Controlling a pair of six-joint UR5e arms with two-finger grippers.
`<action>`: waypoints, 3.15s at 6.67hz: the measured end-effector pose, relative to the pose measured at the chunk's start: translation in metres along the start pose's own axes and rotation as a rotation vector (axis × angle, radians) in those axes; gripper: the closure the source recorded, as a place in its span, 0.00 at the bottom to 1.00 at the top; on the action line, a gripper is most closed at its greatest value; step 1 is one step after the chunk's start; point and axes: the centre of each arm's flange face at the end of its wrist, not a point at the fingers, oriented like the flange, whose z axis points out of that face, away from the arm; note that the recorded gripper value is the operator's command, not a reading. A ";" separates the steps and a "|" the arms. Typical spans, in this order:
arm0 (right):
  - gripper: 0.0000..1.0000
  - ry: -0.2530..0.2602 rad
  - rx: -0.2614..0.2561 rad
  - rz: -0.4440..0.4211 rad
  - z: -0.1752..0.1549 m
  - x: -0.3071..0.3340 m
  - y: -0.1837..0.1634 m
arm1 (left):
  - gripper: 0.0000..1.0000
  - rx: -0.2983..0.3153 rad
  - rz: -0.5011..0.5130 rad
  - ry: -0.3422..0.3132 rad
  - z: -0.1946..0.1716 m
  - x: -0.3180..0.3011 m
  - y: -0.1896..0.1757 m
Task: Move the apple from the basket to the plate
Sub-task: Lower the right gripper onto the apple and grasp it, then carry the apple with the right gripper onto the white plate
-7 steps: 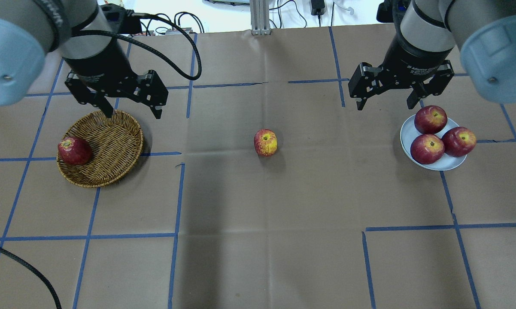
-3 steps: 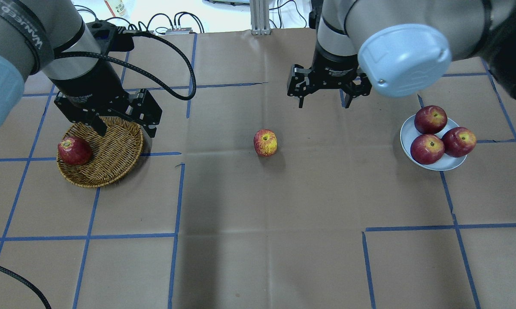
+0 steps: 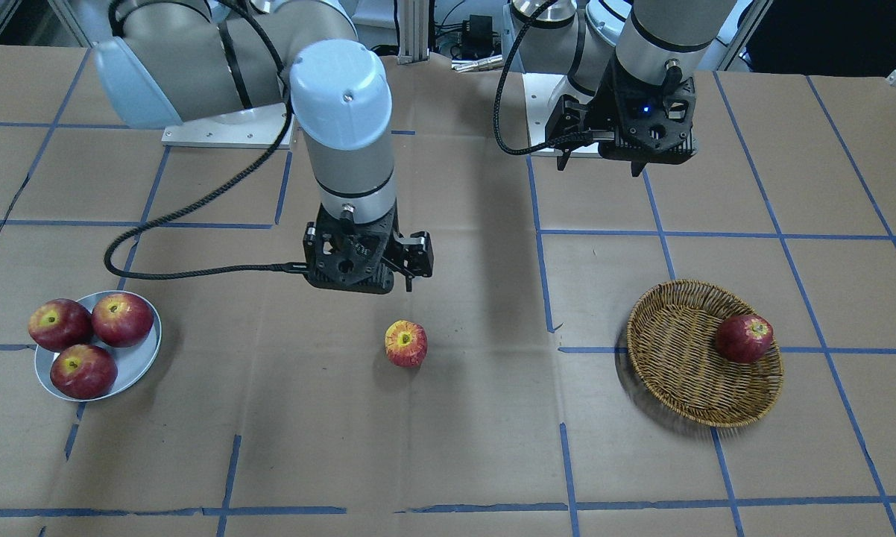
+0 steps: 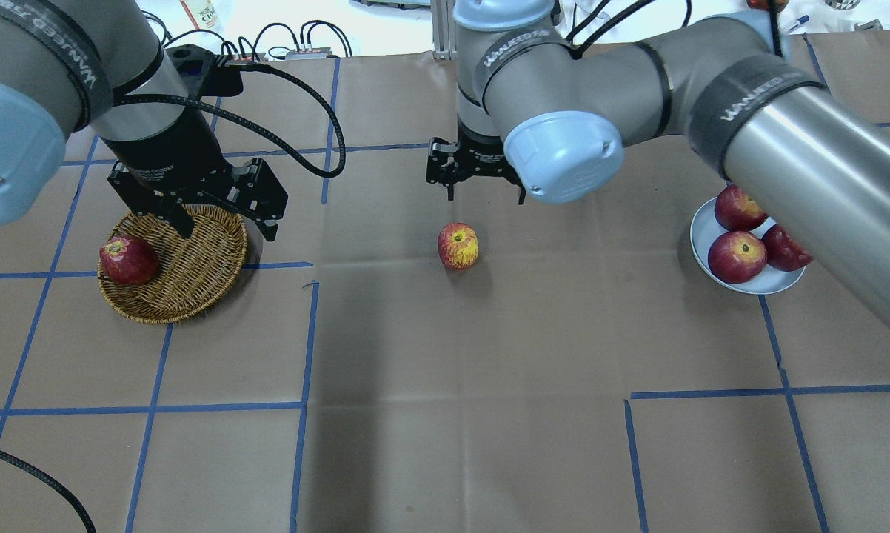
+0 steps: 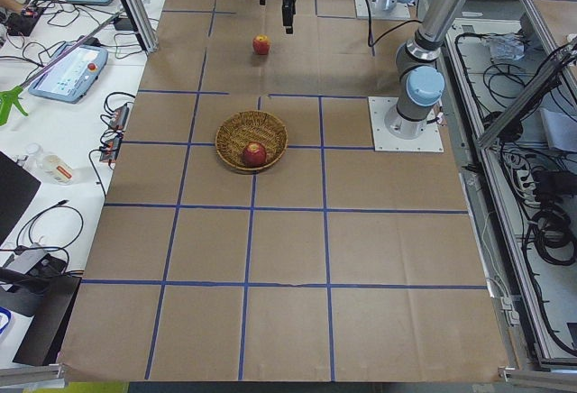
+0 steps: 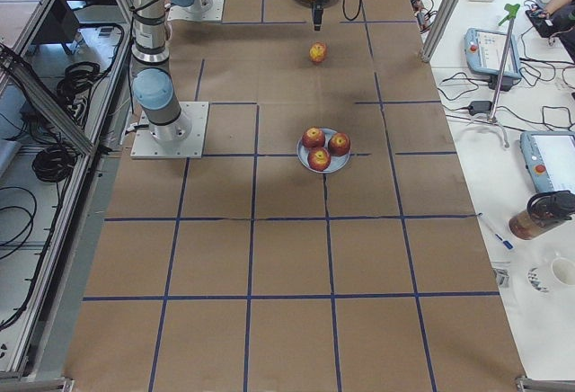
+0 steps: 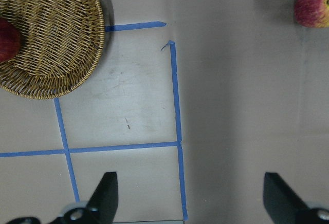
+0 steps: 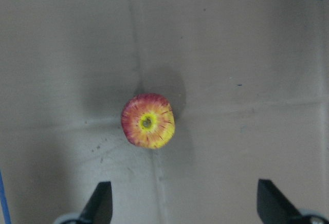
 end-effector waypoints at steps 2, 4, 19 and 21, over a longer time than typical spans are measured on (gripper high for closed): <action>0.00 -0.004 0.010 -0.006 0.063 -0.029 0.002 | 0.01 0.028 0.004 -0.003 0.001 0.000 -0.007; 0.00 0.008 0.036 -0.011 0.105 -0.023 0.007 | 0.01 0.035 0.005 -0.004 0.001 0.000 -0.009; 0.43 0.050 0.045 -0.097 -0.032 0.110 -0.013 | 0.01 0.032 -0.004 -0.001 0.009 0.000 -0.010; 0.43 0.071 0.006 -0.161 -0.066 0.187 -0.021 | 0.01 0.034 -0.013 -0.001 0.008 0.000 -0.009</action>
